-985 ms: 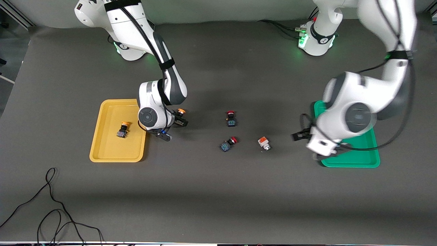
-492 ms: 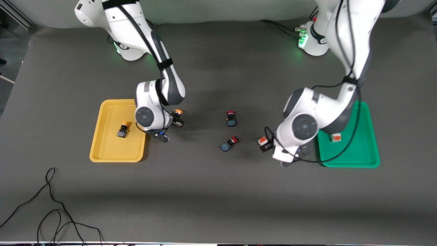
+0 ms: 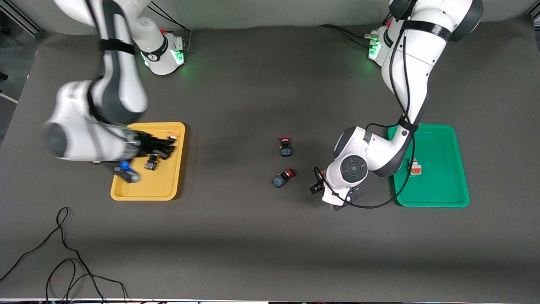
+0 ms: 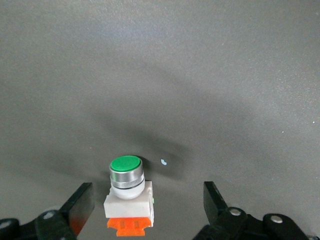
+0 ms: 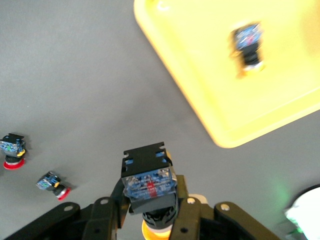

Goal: Place green and yellow buttons in trays
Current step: 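Place the blue button in the yellow tray while the left gripper carries another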

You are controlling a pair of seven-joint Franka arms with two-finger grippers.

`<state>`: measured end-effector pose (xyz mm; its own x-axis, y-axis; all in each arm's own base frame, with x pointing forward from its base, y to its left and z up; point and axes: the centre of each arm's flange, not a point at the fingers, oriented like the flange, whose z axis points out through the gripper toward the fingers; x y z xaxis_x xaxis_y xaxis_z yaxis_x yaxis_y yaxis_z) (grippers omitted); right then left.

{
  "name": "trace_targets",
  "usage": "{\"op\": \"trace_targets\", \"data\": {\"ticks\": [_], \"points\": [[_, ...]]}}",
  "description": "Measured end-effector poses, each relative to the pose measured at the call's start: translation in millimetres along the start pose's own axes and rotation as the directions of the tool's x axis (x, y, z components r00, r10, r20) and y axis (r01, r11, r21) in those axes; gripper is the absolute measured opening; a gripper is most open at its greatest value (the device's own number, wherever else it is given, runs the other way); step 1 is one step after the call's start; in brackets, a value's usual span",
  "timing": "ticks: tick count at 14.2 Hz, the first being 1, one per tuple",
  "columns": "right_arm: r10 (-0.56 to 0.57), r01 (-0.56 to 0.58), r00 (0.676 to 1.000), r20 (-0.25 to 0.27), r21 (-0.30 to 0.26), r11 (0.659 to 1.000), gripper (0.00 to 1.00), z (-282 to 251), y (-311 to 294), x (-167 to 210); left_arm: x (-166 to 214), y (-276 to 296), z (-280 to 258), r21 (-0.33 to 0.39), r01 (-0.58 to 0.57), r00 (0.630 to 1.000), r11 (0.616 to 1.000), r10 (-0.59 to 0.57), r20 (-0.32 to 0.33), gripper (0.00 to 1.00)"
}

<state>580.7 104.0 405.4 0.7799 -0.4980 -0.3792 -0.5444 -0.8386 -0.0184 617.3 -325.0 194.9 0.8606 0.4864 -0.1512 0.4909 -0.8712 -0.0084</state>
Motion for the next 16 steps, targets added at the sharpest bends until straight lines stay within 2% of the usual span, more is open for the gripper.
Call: {"op": "trace_targets", "data": {"ticks": [2,4,6,8,9,11,13,16], "points": [[-0.046,0.046,0.999,0.009,-0.012,0.999,0.41,5.2,34.4,28.6,-5.8,0.4,5.3,0.019,-0.007,1.0,1.0,0.007,0.012,0.94],[-0.066,0.066,0.998,-0.002,-0.055,0.996,0.41,32.3,47.6,53.6,-13.9,0.9,13.4,0.043,-0.015,1.0,0.999,0.014,0.027,0.9],[-0.086,0.085,0.996,-0.009,-0.092,0.992,0.41,78.2,39.7,67.3,-21.2,2.0,20.1,0.06,-0.017,0.999,0.998,0.015,0.037,0.71],[-0.099,0.098,0.995,-0.006,-0.11,0.989,0.41,131.5,29.1,73.0,-23.1,3.0,20.7,0.062,-0.007,0.999,0.998,0.005,0.037,0.47],[-0.11,0.109,0.994,0.001,-0.13,0.986,0.41,155.2,27.0,73.7,-22.0,3.7,18.5,0.059,-0.003,0.999,0.998,0.001,0.034,0.41],[-0.128,0.13,0.992,0.021,-0.166,0.978,0.41,182.8,31.1,74.6,-16.7,3.9,4.5,0.056,0.004,1.0,0.998,-0.006,0.026,0.41],[-0.156,0.16,0.987,0.039,-0.173,0.972,0.41,189.0,40.1,76.4,-12.9,2.1,-34.1,0.072,0.001,1.0,0.997,-0.003,0.027,0.41],[-0.164,0.169,0.986,0.04,-0.171,0.971,0.44,187.2,46.5,78.9,-10.4,-19.7,-123.2,0.097,-0.143,0.989,0.985,0.139,0.039,0.41]]}}
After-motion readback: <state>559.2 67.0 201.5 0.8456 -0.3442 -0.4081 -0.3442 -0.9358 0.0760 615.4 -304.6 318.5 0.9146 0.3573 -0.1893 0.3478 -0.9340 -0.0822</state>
